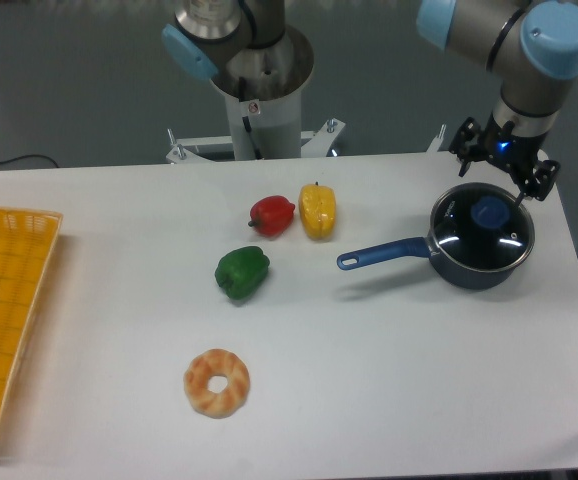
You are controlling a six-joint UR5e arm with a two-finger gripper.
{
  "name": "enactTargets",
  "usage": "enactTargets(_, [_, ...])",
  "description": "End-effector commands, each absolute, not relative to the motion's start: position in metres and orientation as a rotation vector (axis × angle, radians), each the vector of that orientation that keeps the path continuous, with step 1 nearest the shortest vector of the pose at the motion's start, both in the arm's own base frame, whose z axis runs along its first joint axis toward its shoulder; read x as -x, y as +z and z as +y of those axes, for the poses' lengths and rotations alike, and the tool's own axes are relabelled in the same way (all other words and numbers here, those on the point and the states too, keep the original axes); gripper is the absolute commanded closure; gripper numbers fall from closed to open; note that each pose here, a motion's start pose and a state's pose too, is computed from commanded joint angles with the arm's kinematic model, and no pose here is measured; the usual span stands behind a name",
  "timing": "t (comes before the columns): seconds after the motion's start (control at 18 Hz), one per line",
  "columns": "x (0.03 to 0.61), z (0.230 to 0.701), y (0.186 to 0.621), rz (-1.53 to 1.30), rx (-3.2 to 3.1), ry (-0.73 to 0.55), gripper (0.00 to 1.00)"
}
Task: Open the lid
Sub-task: 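Move the gripper over the saucepan lid's blue knob and descend, then lower the gripper further around the blue knob of the lid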
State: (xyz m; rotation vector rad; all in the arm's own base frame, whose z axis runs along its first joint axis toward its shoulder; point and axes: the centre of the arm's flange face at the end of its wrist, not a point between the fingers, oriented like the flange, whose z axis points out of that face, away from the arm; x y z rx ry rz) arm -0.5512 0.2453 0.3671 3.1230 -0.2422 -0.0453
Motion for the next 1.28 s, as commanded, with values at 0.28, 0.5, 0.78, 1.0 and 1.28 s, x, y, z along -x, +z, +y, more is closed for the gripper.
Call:
enactTargets(0.28, [0.561, 0.237, 0.362, -0.151, -3.131, -0.047, 0.0])
enactTargets(0.5, [0.566, 0.241, 0.358, -0.055, -3.135, -0.06, 0.0])
enactTargets(0.78, [0.568, 0.244, 0.347, -0.017, -3.147, -0.033, 0.0])
enactTargets(1.0, [0.568, 0.248, 0.341, -0.01, -3.142, -0.017, 0.0])
enactTargets(1.28, [0.568, 0.243, 0.333, -0.005, -3.14, 0.0, 0.0])
